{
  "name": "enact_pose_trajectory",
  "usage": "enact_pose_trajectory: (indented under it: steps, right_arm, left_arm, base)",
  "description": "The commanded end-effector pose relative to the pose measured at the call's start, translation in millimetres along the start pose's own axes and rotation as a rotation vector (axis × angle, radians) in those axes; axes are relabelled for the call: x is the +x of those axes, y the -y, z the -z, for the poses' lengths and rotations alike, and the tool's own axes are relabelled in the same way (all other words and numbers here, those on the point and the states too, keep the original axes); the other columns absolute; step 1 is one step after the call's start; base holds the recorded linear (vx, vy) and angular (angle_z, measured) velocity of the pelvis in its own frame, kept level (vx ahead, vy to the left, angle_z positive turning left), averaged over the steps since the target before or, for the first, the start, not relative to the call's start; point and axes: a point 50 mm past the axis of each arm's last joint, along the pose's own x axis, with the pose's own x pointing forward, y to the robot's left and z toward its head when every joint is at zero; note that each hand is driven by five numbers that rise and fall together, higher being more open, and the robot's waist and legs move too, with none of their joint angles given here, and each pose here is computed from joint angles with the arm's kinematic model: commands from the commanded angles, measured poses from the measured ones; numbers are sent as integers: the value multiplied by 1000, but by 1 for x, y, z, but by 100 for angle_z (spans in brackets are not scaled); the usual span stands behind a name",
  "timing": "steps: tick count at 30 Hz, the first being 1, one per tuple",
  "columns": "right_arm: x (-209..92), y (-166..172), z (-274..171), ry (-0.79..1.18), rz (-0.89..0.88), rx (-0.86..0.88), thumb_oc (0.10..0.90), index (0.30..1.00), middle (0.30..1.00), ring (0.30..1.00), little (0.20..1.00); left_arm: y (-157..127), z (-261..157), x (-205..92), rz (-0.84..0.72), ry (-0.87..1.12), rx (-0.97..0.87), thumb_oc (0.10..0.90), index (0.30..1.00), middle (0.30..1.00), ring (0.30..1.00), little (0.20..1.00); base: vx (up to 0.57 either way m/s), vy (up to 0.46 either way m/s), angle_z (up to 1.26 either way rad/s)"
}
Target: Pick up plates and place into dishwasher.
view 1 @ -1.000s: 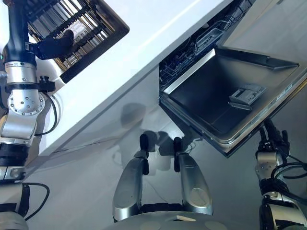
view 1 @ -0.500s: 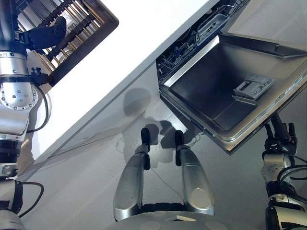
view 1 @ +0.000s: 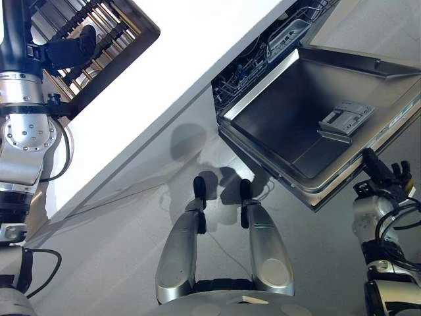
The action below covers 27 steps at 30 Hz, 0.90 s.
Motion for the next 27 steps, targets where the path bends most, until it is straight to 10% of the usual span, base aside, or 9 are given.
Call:
enact_pose_trajectory:
  steps: [1, 27]
  right_arm:
    - [-9, -40, -45, 213, -57, 154, 800, 900, 900, 900, 900]
    - [-13, 19, -57, 507, 434, 100, 800, 900, 900, 900, 900]
  left_arm:
    - [3, -14, -1, -127, 67, -90, 800, 900, 900, 900, 900]
    - [9, -4, -20, -117, 24, -101, 800, 900, 900, 900, 900]
  base:
    - [1, 32, -2]
    - [1, 12, -2]
